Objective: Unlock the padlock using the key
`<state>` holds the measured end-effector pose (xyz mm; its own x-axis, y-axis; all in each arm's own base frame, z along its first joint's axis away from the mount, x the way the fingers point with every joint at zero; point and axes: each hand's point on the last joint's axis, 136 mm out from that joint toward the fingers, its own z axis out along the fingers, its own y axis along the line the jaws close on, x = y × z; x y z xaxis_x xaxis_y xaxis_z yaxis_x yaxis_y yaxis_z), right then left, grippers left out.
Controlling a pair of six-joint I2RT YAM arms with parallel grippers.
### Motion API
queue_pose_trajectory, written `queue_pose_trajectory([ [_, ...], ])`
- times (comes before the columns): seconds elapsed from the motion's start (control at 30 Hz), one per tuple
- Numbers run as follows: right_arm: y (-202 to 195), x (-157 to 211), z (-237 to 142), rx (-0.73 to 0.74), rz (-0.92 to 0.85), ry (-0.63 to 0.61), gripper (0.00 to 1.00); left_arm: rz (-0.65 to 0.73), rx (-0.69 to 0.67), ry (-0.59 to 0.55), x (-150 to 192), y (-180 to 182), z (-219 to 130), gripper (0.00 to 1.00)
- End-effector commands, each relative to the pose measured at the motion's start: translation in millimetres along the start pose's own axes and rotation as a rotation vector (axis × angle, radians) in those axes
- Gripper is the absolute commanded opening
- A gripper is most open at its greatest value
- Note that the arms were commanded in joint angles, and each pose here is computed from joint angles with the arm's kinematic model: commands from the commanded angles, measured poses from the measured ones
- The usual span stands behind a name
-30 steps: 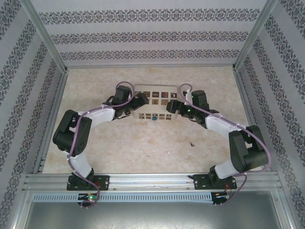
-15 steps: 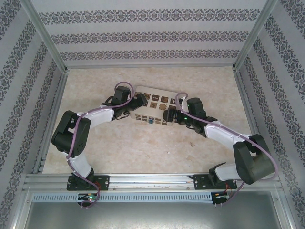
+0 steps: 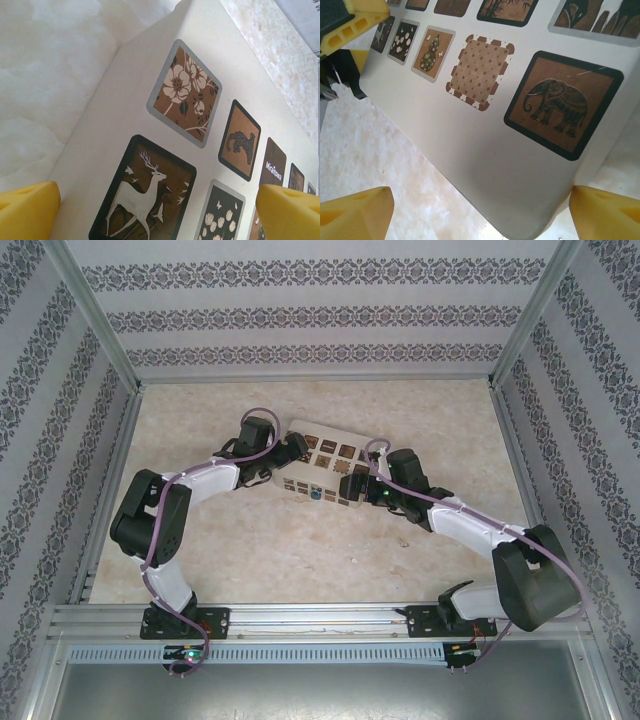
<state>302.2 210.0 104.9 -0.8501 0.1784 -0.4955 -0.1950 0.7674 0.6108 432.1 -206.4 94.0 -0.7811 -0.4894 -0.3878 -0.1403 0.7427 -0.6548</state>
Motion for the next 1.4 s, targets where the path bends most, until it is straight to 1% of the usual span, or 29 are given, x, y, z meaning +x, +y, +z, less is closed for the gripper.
queue_pose_trajectory([
  [0.0, 1.3, -2.4, -7.8, 0.039, -0.019, -0.018, 0.91, 0.009, 0.068, 0.004, -9.9, -17.4, -5.1, 1.0],
  [0.2, -10.6, -12.5, -25.6, 0.15, -0.056, -0.065, 0.94, 0.024, 0.044, -0.037, -21.6, -9.5, -19.3, 1.0],
  [0.37, -21.7, -14.0, -52.3, 0.254, -0.079, -0.09, 0.93, 0.055, 0.038, -0.099, -30.9, -7.9, -41.8, 1.0],
  [0.5, -33.6, -7.3, -78.0, 0.347, -0.059, -0.062, 0.9, 0.089, 0.038, -0.139, -30.0, -7.4, -62.2, 1.0],
  [0.6, -37.5, 0.5, -92.9, 0.392, -0.104, -0.009, 0.85, 0.101, 0.032, -0.174, -26.7, -2.3, -78.0, 1.0],
  [0.83, -36.5, 11.4, -110.5, 0.442, -0.364, 0.16, 0.73, 0.115, -0.014, -0.253, -17.4, 19.5, -106.7, 1.0],
  [0.87, -36.7, 9.3, -110.8, 0.442, -0.375, 0.159, 0.73, 0.117, -0.023, -0.261, -15.9, 22.8, -109.6, 1.0],
  [0.9, -31.7, 8.5, -108.9, 0.41, -0.405, 0.163, 0.73, 0.121, -0.029, -0.268, -15.3, 24.8, -112.0, 1.0],
  [0.97, -21.2, 7.4, -106.5, 0.359, -0.496, 0.175, 0.73, 0.125, -0.044, -0.279, -12.9, 30.0, -117.4, 0.99],
  [1.03, -20.6, 3.6, -108.1, 0.37, -0.57, 0.187, 0.73, 0.129, -0.053, -0.291, -11.3, 33.7, -122.0, 0.99],
  [1.1, -23.8, 6.6, -110.5, 0.38, -0.675, 0.24, 0.74, 0.133, -0.057, -0.306, -10.7, 35.9, -126.9, 0.99],
  [1.2, -37.5, 20.4, -117.2, 0.41, -0.809, 0.383, 0.75, 0.136, -0.073, -0.324, -10.5, 40.5, -133.8, 0.99],
  [1.27, -49.6, 30.9, -122.3, 0.438, -0.851, 0.486, 0.75, 0.142, -0.083, -0.331, -9.9, 42.5, -137.2, 0.99],
  [1.37, -60.3, 55.7, -125.0, 0.408, -0.856, 0.636, 0.76, 0.148, -0.093, -0.343, -11.3, 43.9, -141.6, 0.99],
])
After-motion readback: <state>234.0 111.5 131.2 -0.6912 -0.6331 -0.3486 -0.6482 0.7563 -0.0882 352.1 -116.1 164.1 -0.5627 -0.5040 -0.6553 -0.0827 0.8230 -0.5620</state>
